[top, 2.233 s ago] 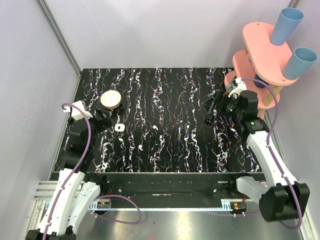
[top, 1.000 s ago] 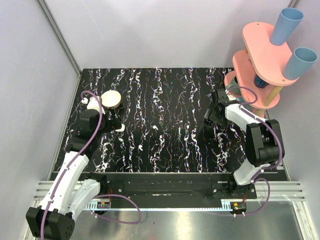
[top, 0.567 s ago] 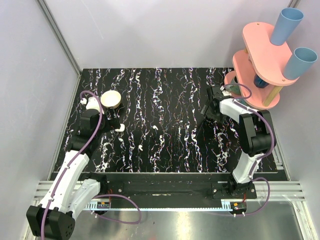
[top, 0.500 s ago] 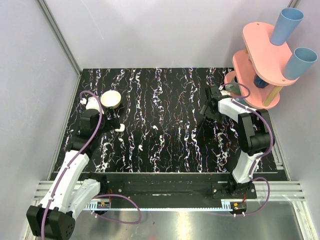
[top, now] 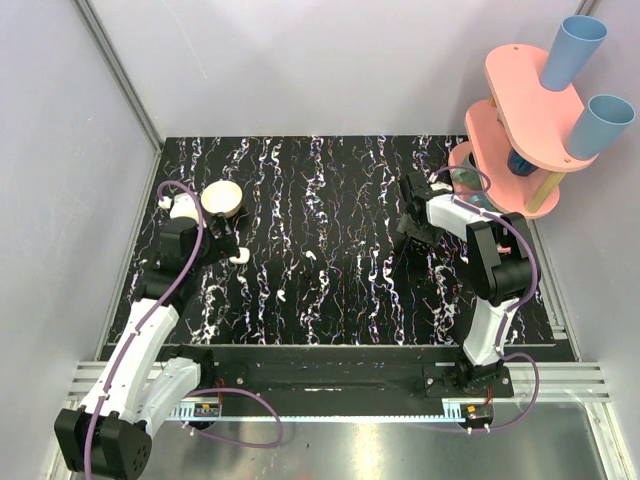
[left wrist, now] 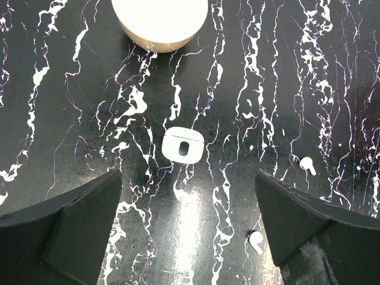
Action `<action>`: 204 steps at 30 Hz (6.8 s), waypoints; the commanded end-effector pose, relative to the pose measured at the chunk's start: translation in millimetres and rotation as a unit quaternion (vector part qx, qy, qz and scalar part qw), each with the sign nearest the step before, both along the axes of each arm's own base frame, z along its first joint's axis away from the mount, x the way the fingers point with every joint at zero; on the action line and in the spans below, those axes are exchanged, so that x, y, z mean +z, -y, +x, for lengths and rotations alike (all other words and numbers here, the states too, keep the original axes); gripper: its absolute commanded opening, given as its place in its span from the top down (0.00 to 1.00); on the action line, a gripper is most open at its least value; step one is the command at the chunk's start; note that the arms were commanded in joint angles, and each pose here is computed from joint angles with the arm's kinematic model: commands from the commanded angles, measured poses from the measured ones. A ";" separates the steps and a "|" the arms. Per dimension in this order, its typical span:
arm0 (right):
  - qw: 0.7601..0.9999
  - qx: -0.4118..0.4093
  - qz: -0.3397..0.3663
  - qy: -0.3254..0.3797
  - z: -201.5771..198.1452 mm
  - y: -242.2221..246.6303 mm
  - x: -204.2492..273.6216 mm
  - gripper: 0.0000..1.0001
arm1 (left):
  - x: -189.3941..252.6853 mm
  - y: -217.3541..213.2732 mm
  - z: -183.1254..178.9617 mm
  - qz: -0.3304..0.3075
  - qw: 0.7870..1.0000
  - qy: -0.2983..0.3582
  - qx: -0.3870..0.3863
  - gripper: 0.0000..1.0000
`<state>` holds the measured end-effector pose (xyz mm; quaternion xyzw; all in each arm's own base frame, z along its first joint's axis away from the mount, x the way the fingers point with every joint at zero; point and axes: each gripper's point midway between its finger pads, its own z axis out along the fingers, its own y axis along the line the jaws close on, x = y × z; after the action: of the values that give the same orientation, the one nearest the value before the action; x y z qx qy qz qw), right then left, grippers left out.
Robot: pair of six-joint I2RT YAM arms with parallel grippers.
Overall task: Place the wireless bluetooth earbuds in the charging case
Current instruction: Pick up the charging case from the center of the board, then pass from the right arm to the left
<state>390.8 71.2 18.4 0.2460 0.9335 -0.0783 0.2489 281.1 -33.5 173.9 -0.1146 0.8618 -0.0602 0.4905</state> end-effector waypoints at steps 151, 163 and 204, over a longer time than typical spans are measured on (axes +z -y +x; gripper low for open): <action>0.404 0.757 -0.158 0.488 -94.3 -250.5 270.9 1.00 | 127.1 241.0 6.0 -0.234 0.871 0.118 -0.416 0.27; 0.403 0.755 -0.160 0.492 -95.8 -249.7 272.7 1.00 | 116.4 254.7 -3.5 -0.248 0.849 0.086 -0.460 0.41; 0.396 0.758 -0.160 0.493 -99.5 -250.6 271.0 1.00 | 108.0 257.1 -2.8 -0.245 0.849 0.075 -0.463 0.55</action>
<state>294.6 319.0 266.0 -0.6229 0.4450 0.1322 0.6296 279.5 -286.2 264.4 0.1683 0.7565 -0.4846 0.4056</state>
